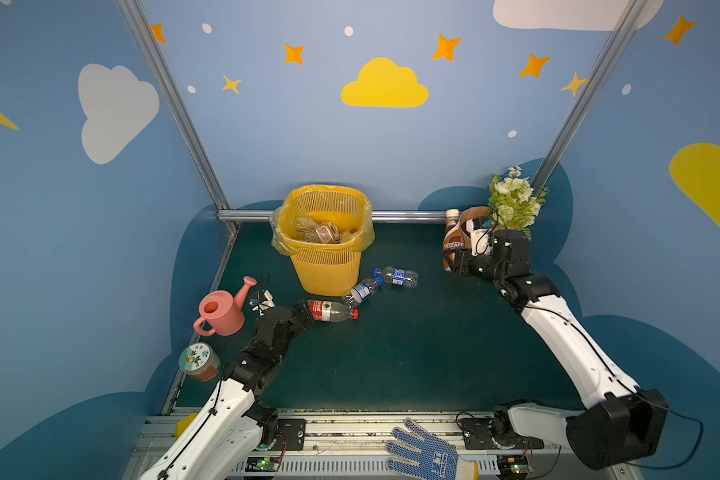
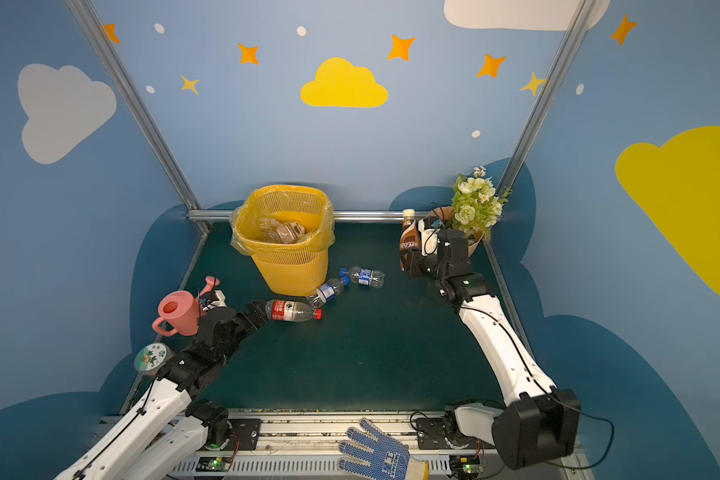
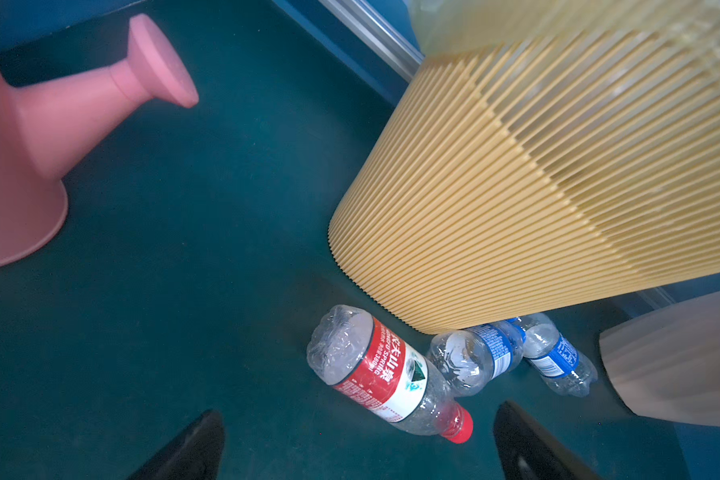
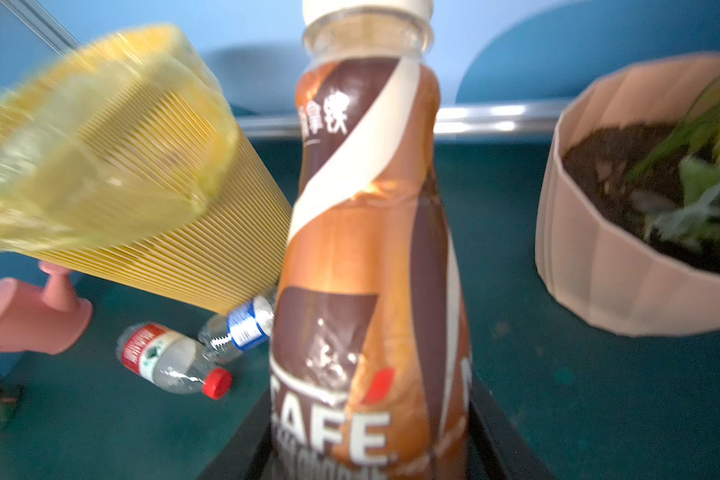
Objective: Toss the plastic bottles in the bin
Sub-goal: 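Lift the Nescafe bottle over the bin and open the right gripper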
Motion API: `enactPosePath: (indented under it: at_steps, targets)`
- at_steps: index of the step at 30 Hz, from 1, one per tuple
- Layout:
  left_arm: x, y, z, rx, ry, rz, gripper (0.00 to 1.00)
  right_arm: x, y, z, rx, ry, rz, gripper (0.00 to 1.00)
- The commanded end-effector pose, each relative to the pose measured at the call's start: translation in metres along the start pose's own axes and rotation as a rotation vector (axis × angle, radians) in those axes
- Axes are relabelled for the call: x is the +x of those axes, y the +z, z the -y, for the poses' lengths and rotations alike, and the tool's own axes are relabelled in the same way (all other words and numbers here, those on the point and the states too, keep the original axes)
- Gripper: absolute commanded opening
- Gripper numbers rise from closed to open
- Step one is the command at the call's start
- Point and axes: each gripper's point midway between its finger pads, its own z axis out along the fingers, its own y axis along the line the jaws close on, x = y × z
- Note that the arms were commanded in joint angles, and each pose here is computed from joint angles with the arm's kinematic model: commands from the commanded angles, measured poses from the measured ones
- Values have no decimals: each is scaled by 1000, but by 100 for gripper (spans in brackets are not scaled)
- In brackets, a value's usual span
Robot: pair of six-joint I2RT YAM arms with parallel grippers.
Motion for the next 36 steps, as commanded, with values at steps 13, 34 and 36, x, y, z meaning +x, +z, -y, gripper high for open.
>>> enactPosePath:
  at_steps: [13, 34, 36]
  targets:
    - [15, 4, -13, -27, -33, -49, 100, -146, -59, -147, -593, 77, 420, 45]
    - [20, -15, -19, -51, -267, -72, 100, -151, 21, -226, -502, -149, 178, 95]
    - [18, -18, -18, -47, -300, -58, 100, -149, 12, -213, -474, -141, 204, 96]
